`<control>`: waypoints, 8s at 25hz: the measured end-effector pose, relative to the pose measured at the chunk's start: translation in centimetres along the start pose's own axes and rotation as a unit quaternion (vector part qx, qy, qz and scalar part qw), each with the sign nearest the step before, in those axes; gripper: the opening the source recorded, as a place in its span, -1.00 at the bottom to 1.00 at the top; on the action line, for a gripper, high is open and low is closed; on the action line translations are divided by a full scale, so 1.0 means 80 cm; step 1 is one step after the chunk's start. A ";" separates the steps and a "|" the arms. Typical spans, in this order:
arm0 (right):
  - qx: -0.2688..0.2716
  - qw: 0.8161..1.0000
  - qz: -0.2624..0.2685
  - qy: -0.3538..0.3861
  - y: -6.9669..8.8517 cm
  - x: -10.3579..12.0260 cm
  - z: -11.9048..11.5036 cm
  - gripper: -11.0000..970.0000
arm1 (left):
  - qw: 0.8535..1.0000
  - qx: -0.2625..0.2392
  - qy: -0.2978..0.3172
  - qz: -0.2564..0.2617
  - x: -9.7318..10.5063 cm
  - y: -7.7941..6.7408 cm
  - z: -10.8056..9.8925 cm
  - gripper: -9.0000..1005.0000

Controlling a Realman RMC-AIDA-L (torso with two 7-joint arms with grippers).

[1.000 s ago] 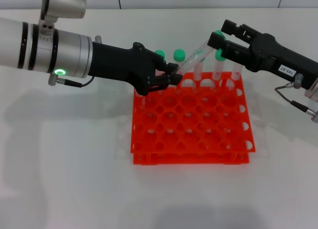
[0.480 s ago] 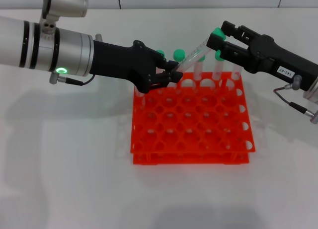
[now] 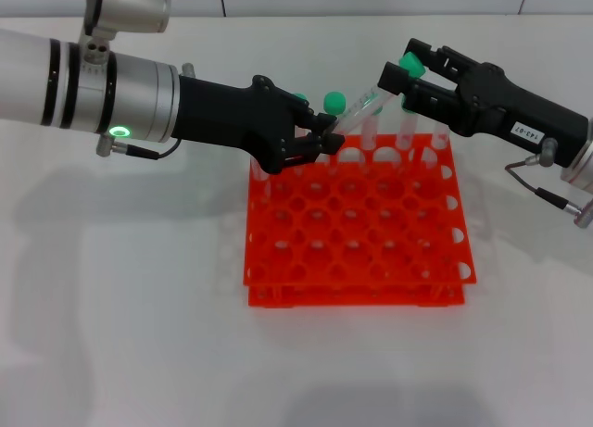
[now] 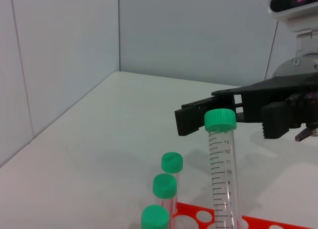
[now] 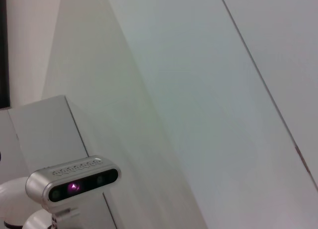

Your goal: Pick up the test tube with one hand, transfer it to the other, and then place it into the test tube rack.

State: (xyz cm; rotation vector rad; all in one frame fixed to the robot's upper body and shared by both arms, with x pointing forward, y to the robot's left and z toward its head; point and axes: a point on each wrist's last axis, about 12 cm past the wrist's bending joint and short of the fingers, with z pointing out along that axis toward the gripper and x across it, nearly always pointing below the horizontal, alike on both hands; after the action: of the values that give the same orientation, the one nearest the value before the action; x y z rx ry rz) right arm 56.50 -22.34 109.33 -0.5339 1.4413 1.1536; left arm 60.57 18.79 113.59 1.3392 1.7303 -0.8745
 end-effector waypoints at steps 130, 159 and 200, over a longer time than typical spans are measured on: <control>-0.084 0.943 -0.188 0.263 0.003 -0.053 0.138 -0.45 | 0.967 -0.193 -0.084 -0.145 0.188 -0.155 -0.158 0.75; -0.085 0.927 -0.205 0.303 0.007 -0.041 0.154 -0.45 | 0.967 -0.190 -0.084 -0.148 0.192 -0.149 -0.150 0.75; -0.045 0.962 -0.133 0.233 -0.003 -0.010 -0.059 0.77 | 0.982 -0.099 -0.106 -0.123 0.170 -0.120 -0.162 0.75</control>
State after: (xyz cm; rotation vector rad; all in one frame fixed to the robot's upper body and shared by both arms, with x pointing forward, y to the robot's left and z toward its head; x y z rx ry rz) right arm 54.67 -26.74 109.33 -1.0850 1.6529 0.9152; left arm 47.04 34.12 108.32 0.8818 1.7841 -0.9182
